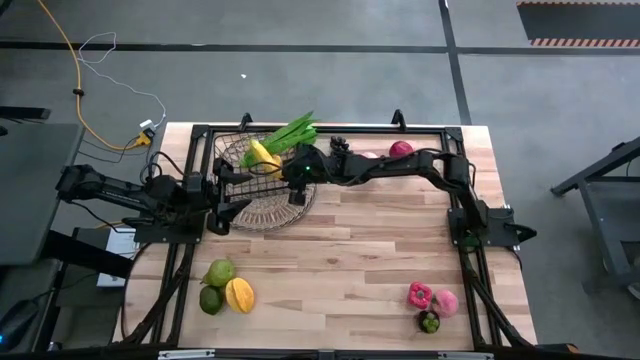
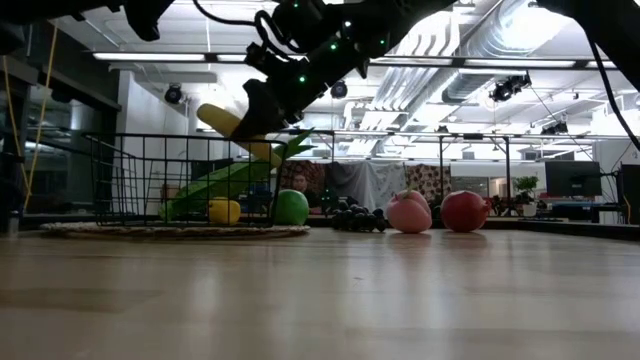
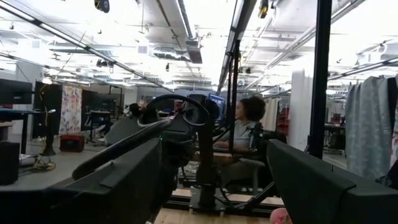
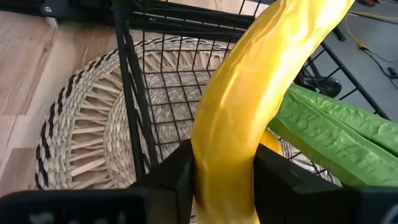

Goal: Build produce basket
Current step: Put the yellow banana into the wire basket, then put the top peach into the wire basket

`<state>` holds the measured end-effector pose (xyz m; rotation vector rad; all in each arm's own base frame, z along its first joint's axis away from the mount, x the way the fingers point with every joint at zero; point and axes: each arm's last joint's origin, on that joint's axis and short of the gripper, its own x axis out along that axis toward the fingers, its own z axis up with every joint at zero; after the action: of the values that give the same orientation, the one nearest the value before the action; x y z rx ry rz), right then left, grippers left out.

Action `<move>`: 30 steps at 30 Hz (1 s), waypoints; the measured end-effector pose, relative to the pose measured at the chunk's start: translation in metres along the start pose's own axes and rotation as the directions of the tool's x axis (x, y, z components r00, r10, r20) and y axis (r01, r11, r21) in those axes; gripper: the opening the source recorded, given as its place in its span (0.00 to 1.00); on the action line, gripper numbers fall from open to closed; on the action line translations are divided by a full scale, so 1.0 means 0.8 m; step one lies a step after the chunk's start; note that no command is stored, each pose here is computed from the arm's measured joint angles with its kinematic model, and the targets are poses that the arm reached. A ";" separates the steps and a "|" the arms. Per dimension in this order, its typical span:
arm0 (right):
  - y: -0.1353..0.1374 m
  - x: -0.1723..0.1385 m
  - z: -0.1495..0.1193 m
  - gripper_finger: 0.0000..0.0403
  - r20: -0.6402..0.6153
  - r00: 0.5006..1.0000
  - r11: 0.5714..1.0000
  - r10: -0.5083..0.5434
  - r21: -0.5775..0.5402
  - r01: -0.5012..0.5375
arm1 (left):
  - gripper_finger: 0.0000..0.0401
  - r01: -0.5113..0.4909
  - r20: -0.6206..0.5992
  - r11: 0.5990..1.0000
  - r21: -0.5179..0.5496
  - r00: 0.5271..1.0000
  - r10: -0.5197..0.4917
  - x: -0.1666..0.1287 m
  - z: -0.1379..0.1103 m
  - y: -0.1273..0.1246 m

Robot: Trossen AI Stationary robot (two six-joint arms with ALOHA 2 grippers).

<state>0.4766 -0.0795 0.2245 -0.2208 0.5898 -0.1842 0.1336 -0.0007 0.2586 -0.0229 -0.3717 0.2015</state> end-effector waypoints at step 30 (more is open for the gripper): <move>0.042 -0.233 -0.075 0.60 0.255 0.964 0.984 -0.074 0.176 0.029 | 0.70 -0.040 -0.055 0.999 0.017 0.998 0.041 0.000 -0.007 0.001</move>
<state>0.2942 -0.0132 0.2660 -0.0918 0.3041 -0.2506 0.1356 0.0004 0.2534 -0.0207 -0.3143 0.2435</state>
